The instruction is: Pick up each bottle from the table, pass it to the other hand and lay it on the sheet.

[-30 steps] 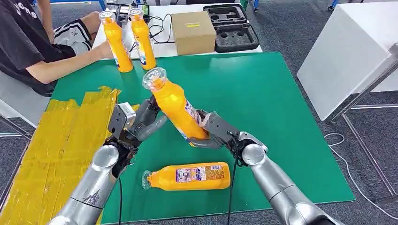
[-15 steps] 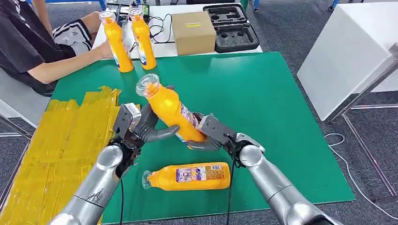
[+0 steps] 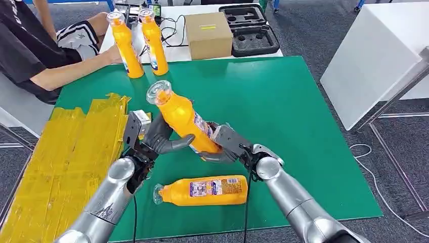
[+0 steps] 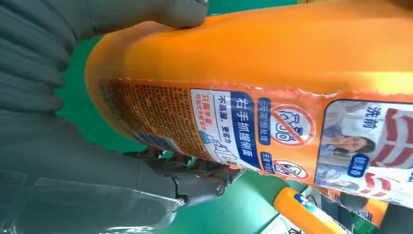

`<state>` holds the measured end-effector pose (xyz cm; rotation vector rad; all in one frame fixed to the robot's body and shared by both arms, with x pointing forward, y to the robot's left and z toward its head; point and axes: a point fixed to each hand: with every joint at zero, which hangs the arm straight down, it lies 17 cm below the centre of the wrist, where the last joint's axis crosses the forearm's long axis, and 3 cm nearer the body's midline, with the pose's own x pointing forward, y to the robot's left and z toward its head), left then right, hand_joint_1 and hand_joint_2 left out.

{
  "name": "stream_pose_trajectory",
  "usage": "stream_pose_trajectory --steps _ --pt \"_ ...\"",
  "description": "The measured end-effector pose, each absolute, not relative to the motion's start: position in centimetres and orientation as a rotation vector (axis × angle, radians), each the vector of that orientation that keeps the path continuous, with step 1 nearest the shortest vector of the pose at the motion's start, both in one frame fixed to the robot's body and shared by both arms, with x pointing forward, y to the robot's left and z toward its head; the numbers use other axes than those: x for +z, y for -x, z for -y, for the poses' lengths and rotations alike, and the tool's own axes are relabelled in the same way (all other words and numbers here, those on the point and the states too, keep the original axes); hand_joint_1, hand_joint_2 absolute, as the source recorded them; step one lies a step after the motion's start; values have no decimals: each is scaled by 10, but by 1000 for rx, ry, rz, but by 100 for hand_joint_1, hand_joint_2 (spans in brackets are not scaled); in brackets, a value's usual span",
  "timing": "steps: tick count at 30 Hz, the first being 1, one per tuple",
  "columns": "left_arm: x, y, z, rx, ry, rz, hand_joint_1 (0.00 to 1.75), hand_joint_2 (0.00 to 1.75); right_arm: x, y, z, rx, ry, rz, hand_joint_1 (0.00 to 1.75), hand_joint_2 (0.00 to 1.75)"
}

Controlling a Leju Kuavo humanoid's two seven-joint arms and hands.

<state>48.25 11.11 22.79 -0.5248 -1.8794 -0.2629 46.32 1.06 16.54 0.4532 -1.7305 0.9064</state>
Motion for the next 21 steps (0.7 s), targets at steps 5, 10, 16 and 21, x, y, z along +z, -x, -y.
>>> stream_pose_trajectory --steps 5,10,16,21 --pt "228 -482 -112 -256 528 1879 175 175 164 -462 -13 910 -458 1727 175 175" --pt "228 -483 -112 -254 527 1879 175 175 163 -462 -14 912 -460 1724 175 175" --pt "228 -483 -115 -239 527 1880 175 175 164 -462 -15 920 -462 1722 73 175" --pt "227 -483 -117 -223 531 1880 175 175 165 -464 -15 920 -453 1726 0 175"
